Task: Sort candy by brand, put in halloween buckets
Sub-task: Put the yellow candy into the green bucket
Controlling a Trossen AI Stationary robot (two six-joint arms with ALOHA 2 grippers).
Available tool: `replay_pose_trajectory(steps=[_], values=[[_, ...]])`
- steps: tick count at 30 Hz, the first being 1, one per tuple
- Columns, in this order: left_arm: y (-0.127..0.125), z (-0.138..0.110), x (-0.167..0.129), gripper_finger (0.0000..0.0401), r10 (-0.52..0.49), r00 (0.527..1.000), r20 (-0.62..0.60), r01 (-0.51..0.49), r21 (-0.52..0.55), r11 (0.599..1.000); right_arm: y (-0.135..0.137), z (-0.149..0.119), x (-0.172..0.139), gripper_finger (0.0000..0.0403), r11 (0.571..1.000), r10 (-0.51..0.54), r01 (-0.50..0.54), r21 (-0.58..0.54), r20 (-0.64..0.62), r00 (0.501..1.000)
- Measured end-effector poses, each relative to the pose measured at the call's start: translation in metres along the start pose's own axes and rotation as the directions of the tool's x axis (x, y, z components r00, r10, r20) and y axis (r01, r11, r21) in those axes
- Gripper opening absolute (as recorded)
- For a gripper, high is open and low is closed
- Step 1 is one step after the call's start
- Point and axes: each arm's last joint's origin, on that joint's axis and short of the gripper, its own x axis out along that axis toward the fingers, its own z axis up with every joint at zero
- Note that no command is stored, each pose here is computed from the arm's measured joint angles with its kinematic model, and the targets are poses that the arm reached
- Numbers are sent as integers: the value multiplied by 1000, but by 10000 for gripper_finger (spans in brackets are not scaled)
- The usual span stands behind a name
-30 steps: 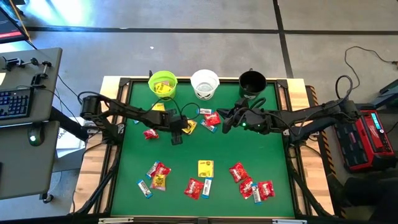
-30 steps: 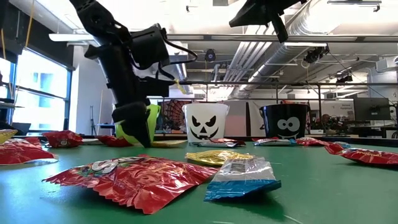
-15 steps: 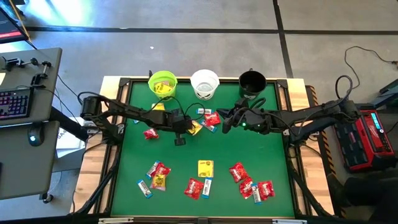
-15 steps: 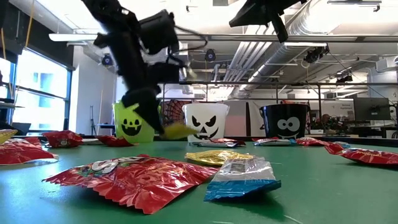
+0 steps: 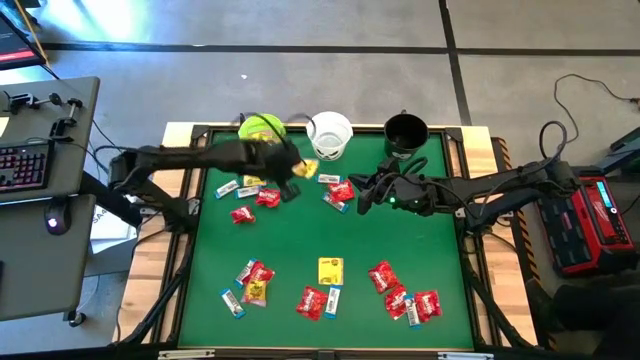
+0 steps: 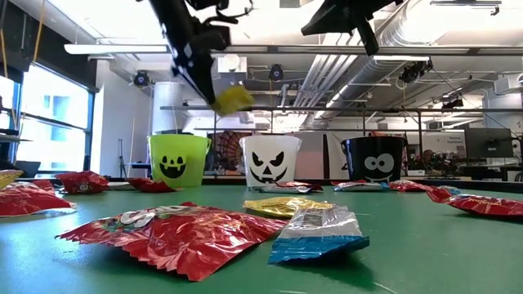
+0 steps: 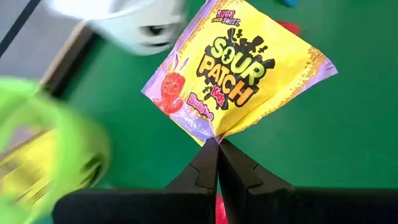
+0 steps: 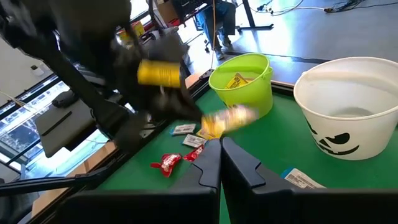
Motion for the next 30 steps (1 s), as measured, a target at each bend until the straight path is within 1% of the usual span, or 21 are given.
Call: replay_pose_trajectory(steps=[2,4,7,10,14,18,21,30], values=[[18,3,-11,0,41,999,-20,-42,-54,998,0,0,0,0,1000,0,0,0,0,1000],[35,4,-22,0,109,994,-29,-111,-84,990,0,0,0,0,1000,0,0,0,0,1000],[61,6,-34,0,180,983,-38,-183,-110,977,0,0,0,0,1000,0,0,0,0,1000],[89,4,-36,0,222,971,-88,-230,-109,967,0,0,0,0,1000,1,-1,3,-1,1000],[120,3,-28,0,197,972,-129,-209,-86,974,0,0,0,0,1000,2,-2,6,-1,1000],[141,-1,-10,0,156,966,-208,-171,-57,984,0,0,0,0,1000,3,-3,8,-1,1000],[151,-3,3,0,139,954,-266,-155,-41,987,0,0,0,0,1000,3,-3,10,-1,1000],[166,-6,39,0,111,928,-357,-125,-17,992,0,0,0,0,1000,2,-2,11,1,1000]])
